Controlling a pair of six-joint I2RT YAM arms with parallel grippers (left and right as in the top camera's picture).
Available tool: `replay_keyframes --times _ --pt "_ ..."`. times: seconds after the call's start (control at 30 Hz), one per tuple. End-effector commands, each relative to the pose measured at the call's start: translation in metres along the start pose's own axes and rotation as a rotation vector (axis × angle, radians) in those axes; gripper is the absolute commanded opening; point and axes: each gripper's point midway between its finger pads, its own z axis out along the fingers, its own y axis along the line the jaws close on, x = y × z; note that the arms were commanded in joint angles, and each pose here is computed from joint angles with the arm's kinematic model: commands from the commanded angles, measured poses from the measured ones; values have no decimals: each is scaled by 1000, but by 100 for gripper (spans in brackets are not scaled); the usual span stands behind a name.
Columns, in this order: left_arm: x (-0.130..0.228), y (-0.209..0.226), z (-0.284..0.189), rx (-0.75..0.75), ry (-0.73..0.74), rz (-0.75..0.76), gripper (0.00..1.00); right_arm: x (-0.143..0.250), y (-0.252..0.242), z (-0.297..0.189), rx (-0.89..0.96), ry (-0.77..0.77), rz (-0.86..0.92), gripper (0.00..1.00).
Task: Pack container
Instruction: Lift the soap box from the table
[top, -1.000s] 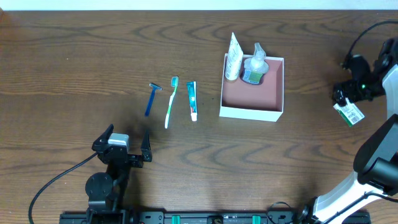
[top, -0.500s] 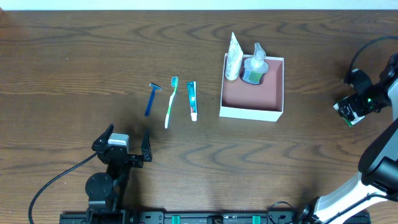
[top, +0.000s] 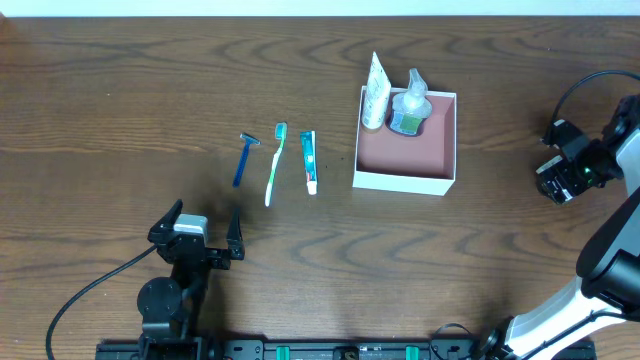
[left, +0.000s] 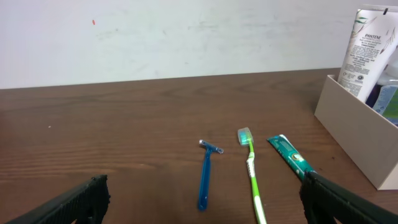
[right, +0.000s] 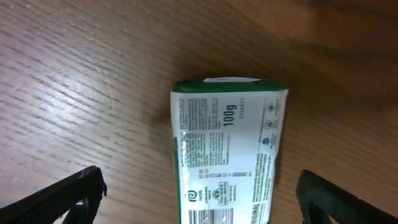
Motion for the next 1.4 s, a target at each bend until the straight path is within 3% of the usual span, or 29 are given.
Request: replay_keyframes --times 0.0,0.73,0.9,1.0,1.17,1.33,1.37 --pt "15 0 2 2 35 -7 98 0 1 5 -14 -26 -13 99" --pt "15 0 2 2 35 -7 98 4 4 31 -48 -9 -8 99" --pt "15 0 2 2 35 -7 98 4 4 31 -48 -8 -4 84" --pt "15 0 2 2 35 -7 98 5 3 31 -45 -2 4 63" --pt "15 0 2 2 35 -7 98 5 3 31 -45 -2 21 69" --pt "15 0 2 2 35 -7 98 4 2 31 -38 -6 41 58" --pt "15 0 2 2 35 -7 98 4 0 31 -33 -9 48 50"
